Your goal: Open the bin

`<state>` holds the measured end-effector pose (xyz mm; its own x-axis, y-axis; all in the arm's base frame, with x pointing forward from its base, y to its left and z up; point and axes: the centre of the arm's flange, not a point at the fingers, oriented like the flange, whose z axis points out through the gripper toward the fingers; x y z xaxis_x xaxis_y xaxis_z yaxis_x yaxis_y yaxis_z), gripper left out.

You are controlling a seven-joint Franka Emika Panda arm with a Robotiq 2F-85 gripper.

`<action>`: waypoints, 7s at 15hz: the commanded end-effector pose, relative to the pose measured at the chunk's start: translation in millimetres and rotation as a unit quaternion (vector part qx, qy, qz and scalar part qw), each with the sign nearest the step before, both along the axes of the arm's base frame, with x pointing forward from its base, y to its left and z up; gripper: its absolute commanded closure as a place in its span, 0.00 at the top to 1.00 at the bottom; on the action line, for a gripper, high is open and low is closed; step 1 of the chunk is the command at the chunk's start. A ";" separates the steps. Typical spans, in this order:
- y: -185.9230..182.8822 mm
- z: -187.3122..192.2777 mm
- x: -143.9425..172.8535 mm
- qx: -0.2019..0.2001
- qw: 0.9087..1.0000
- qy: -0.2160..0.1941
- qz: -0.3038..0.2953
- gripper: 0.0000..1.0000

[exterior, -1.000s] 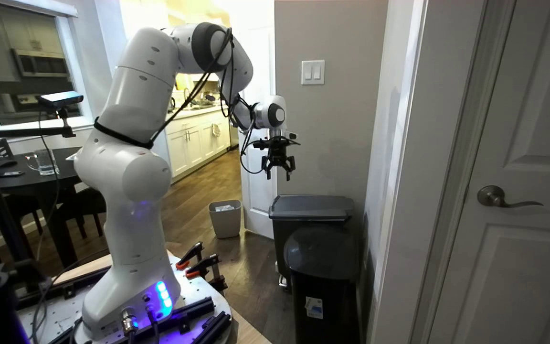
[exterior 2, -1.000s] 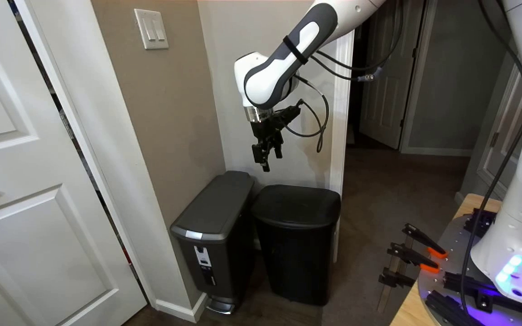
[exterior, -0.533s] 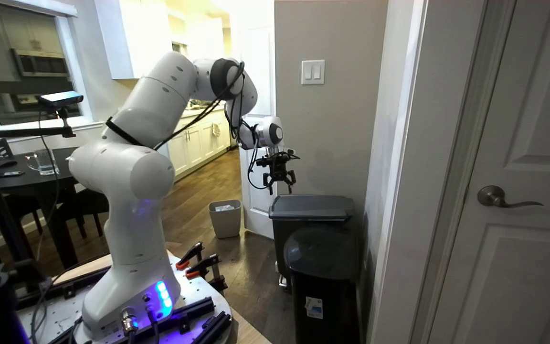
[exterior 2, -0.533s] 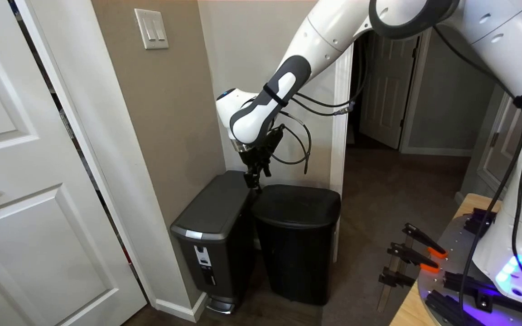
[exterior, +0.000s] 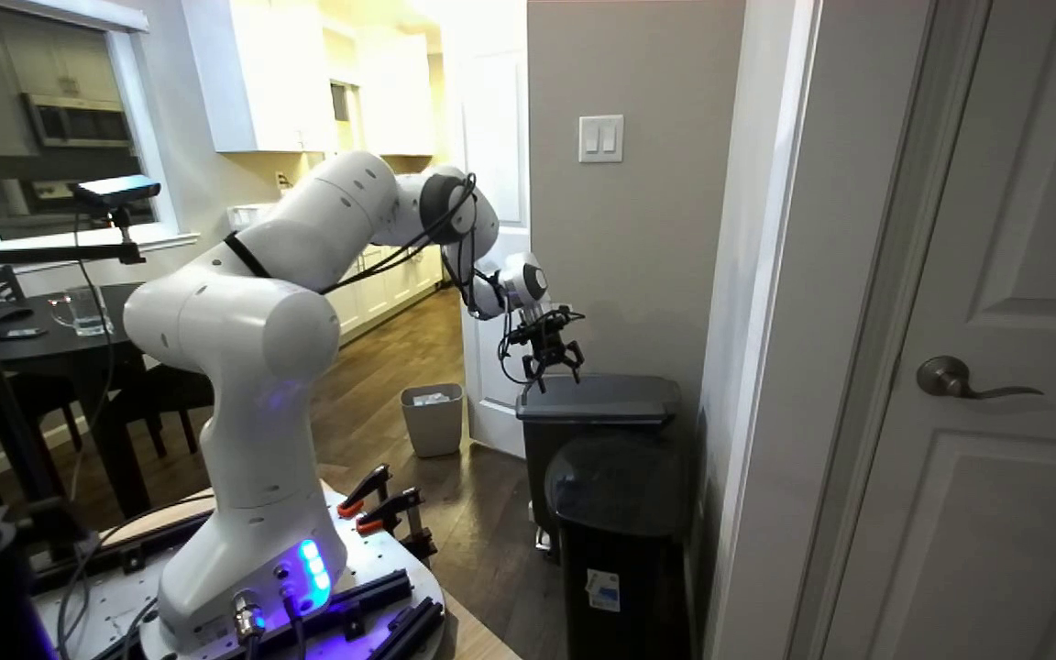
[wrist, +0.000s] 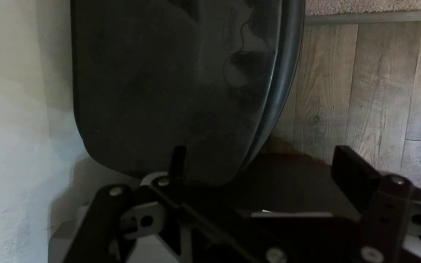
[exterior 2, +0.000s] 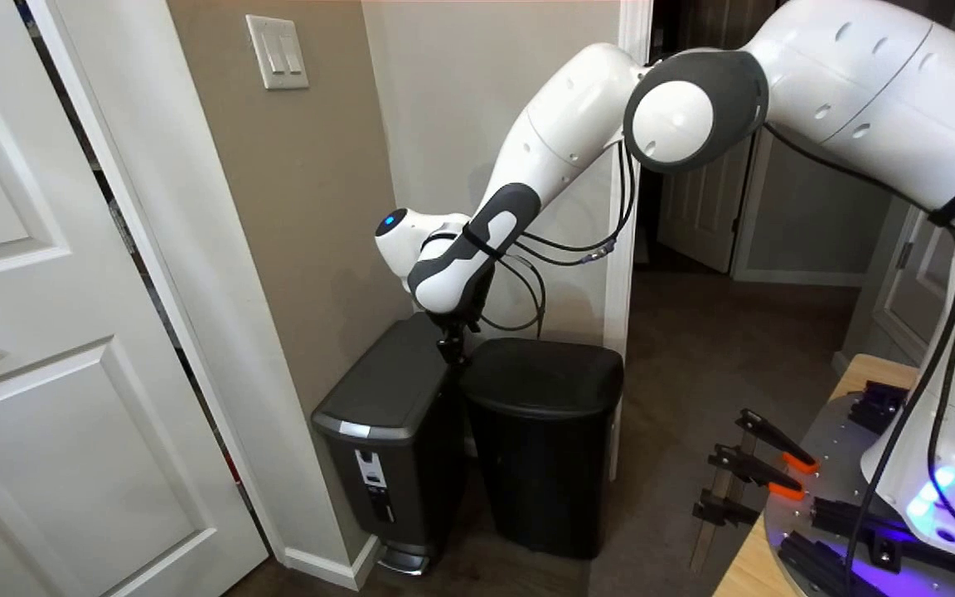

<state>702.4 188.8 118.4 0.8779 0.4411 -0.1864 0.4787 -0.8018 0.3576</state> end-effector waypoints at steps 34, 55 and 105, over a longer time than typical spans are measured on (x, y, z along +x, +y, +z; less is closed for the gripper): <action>53.9 -167.2 -10.0 -0.145 0.989 -0.008 0.029 1.00; 8.6 -183.0 -39.8 -0.195 0.981 0.003 -0.009 1.00; -177.2 1.9 -7.2 -0.082 0.959 -0.143 -0.229 1.00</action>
<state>728.6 40.9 87.0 0.9989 0.0241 0.0402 -0.0053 -0.7942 0.6077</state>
